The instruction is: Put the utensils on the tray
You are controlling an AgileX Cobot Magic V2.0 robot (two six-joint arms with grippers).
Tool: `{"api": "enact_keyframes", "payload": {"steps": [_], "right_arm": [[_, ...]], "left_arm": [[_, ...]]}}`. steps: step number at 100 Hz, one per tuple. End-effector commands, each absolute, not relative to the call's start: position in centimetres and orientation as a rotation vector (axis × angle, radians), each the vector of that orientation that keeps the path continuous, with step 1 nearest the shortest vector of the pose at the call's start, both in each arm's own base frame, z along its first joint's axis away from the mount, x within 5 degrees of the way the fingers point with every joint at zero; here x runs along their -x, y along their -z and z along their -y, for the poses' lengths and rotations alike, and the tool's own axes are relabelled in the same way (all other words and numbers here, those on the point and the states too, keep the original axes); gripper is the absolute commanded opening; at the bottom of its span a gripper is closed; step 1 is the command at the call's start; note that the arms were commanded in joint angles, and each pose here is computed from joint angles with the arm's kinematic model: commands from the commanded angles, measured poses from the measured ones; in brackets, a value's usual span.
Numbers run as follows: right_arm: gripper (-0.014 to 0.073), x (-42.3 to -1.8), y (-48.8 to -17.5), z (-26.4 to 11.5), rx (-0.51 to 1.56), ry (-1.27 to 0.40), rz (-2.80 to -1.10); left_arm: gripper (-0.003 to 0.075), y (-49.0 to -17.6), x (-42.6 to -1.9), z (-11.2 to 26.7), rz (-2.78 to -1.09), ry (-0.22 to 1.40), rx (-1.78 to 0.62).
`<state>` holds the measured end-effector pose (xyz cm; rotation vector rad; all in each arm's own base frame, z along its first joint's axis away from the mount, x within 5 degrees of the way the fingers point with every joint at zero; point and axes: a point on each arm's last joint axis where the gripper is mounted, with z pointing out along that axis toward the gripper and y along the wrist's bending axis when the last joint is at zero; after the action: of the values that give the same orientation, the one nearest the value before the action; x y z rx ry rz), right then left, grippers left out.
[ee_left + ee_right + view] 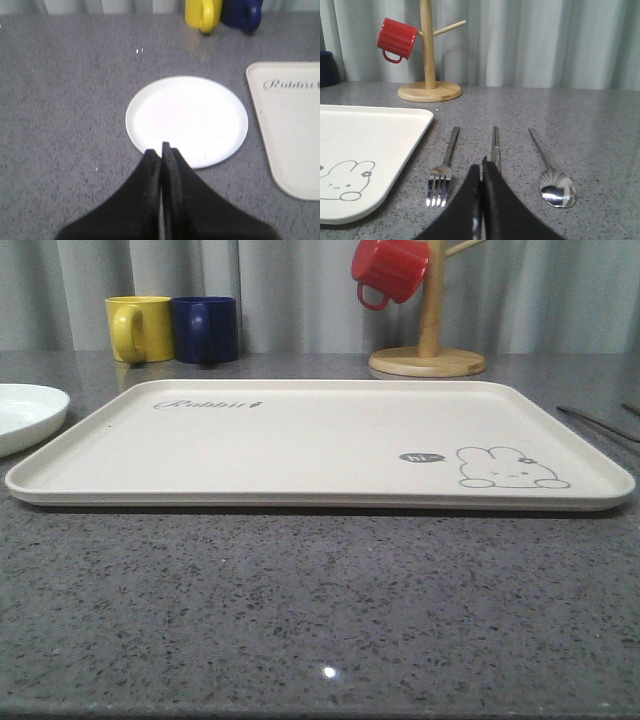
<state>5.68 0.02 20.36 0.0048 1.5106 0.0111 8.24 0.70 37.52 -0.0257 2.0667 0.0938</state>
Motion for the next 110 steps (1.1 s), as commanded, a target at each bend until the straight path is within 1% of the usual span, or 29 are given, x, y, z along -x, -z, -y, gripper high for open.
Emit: {"api": "enact_keyframes", "payload": {"steps": [1, 14, 31, 38, 45, 48, 50, 55, 57, 60, 62, 67, 78, 88, 98, 110], "right_arm": [[-0.0068, -5.3, -21.9, 0.0, 0.0, -0.001, -1.386], [-0.0068, -5.3, -21.9, 0.0, 0.0, -0.001, -1.386], [-0.0068, -5.3, -21.9, 0.0, 0.0, -0.001, -1.386], [-0.0068, -5.3, -21.9, 0.0, 0.0, -0.001, -1.386], [-0.0068, -5.3, -21.9, 0.0, 0.0, -0.001, -1.386], [-0.0068, -5.3, -21.9, 0.0, 0.0, -0.001, -1.386], [-0.0068, -5.3, -21.9, 0.0, 0.0, -0.001, -1.386], [-0.0068, -5.3, -21.9, 0.0, 0.0, -0.001, -1.386], [-0.0068, -5.3, -21.9, 0.0, 0.0, -0.001, -1.386], [-0.0068, -5.3, -21.9, 0.0, 0.0, -0.001, -1.386], [-0.0068, -5.3, -21.9, 0.0, 0.0, -0.001, -1.386], [-0.0068, -5.3, -21.9, 0.0, 0.0, -0.001, -1.386], [-0.0068, -5.3, -21.9, 0.0, 0.0, -0.001, -1.386], [-0.0068, -5.3, -21.9, 0.0, 0.0, -0.001, -1.386], [-0.0068, -5.3, -21.9, 0.0, 0.0, -0.001, -1.386], [-0.0068, -5.3, -21.9, 0.0, 0.0, -0.001, -1.386]], "left_arm": [[-0.0018, -38.2, -9.5, -0.6, -2.096, -0.09, 0.03], [-0.0018, -37.7, -10.6, -0.6, -2.146, -0.094, 0.027], [-0.0017, -37.7, -10.9, -0.5, -2.147, -0.094, 0.025], [0.0002, -37.7, -10.9, -0.5, -2.147, -0.094, 0.025], [0.0083, -37.6, -10.9, -0.5, -2.151, -0.094, 0.026], [0.0144, -37.6, -10.9, -0.5, -2.153, -0.094, 0.026], [0.0172, -37.6, -10.9, -0.6, -2.155, -0.095, 0.026], [0.0291, -37.6, -10.9, -0.6, -2.155, -0.095, 0.026], [0.032, -37.6, -10.9, -0.6, -2.157, -0.095, 0.027], [0.0384, -37.6, -10.9, -0.6, -2.157, -0.095, 0.027], [0.0414, -37.6, -10.9, -0.6, -2.157, -0.095, 0.027], [0.0457, -37.6, -10.9, -0.5, -2.157, -0.085, 0.028], [0.0465, -37.6, -11.0, -0.5, -2.156, -0.086, 0.027], [0.0465, -37.4, -12.1, -0.4, -2.155, -0.085, 0.021], [0.0465, -37.4, -14.3, -0.3, -2.191, -0.086, 0.017], [0.0465, -37.4, -18.0, -0.3, -2.273, -0.088, 0.046]]}}
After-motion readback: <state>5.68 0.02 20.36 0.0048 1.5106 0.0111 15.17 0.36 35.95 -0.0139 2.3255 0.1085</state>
